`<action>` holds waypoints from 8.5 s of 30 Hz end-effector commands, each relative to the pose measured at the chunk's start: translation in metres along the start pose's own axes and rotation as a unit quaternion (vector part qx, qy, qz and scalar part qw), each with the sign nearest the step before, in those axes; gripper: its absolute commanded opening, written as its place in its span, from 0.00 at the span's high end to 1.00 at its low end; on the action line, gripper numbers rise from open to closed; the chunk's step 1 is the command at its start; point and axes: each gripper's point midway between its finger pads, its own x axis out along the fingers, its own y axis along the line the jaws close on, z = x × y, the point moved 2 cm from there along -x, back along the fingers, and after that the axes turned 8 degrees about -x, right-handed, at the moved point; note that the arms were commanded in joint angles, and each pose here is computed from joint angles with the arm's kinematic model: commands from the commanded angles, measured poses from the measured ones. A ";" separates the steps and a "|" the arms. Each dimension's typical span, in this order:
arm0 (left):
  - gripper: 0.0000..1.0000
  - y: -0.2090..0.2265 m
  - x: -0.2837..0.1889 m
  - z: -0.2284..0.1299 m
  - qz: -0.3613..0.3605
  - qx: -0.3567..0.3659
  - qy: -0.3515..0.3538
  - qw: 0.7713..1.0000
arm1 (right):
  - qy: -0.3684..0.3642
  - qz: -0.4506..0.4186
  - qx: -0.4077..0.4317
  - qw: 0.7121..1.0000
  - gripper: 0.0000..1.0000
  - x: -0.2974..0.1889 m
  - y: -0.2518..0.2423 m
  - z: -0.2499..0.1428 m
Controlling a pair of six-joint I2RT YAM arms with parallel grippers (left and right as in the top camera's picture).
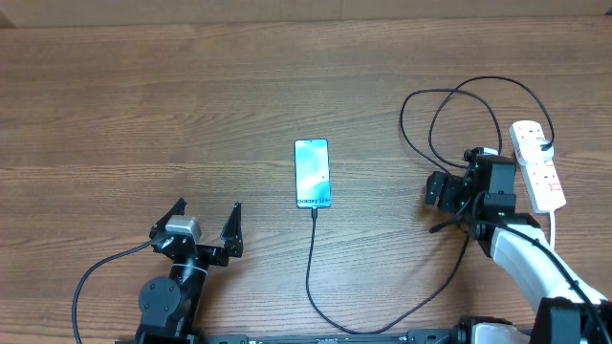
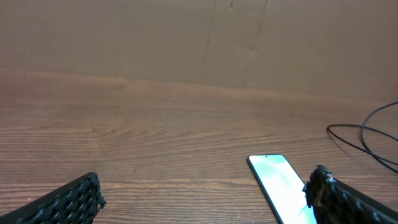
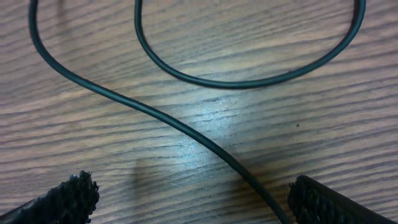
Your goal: Plug charger to phone and switch on socket
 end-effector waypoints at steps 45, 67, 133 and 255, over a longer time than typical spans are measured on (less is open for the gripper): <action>0.00 0.002 0.000 0.001 0.004 0.009 -0.004 1.000 | -0.289 0.072 -0.026 0.954 0.00 -0.057 0.021 0.005; 0.00 0.002 0.000 0.001 0.004 0.009 -0.004 1.000 | -0.280 0.073 -0.026 0.957 0.00 -0.056 0.021 -0.012; 0.00 0.002 0.000 0.001 0.004 0.009 -0.005 1.000 | -0.376 0.089 -0.124 0.914 0.00 -0.119 0.043 -0.011; 0.00 0.002 0.000 0.001 0.004 0.009 -0.005 1.000 | -0.450 0.086 -0.123 0.880 0.00 -0.151 0.043 0.004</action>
